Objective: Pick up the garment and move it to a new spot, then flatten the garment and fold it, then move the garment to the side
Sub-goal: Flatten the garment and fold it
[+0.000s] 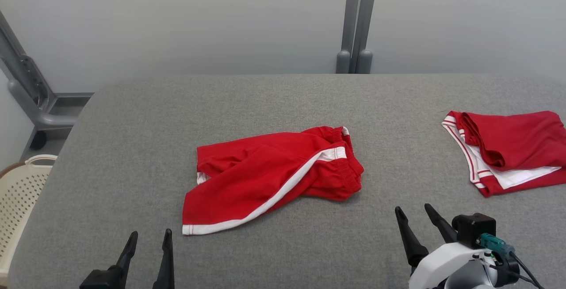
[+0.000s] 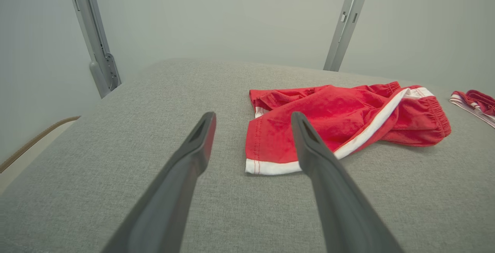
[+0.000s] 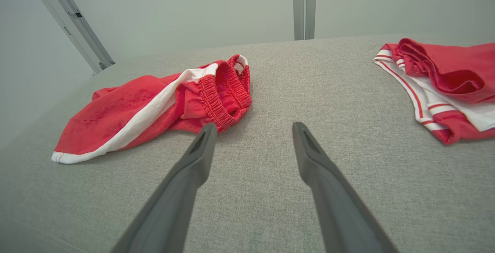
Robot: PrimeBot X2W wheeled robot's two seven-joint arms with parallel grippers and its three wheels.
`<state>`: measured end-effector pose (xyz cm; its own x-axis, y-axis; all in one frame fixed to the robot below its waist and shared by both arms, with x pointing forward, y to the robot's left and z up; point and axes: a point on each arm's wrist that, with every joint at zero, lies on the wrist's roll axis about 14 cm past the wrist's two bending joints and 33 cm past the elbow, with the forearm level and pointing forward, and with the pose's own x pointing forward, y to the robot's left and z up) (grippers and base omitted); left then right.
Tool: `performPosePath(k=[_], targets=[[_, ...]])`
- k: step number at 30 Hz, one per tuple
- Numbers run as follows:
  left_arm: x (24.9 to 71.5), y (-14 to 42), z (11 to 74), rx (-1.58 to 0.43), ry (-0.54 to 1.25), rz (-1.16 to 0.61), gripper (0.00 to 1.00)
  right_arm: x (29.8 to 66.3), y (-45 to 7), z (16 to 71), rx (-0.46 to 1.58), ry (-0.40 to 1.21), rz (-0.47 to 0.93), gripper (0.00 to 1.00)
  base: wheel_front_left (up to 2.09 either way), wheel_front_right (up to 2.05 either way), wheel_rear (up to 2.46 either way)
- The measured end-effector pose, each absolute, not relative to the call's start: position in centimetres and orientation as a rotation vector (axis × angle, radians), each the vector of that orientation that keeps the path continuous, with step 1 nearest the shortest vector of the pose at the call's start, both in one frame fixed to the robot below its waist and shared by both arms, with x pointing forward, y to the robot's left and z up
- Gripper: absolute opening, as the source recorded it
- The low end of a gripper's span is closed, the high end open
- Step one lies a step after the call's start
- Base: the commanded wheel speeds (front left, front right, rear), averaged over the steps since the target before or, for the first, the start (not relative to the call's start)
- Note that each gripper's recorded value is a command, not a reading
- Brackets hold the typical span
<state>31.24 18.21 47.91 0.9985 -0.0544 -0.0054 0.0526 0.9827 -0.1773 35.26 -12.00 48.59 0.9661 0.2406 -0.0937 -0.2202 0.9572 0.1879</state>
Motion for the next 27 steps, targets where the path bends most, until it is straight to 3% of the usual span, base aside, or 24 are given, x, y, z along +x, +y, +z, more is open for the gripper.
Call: performPosePath(k=[11,27], targets=[[31.6,18.3,47.2,-0.169,0.040,-0.050,1.00,35.5,-11.9,48.6,0.182,0.129,0.236,1.00,0.00,0.00,0.00],[36.5,18.1,43.7,-0.066,0.446,-0.114,1.00,41.1,-7.5,53.7,0.025,0.369,0.400,1.00,0.00,0.00,0.00]])
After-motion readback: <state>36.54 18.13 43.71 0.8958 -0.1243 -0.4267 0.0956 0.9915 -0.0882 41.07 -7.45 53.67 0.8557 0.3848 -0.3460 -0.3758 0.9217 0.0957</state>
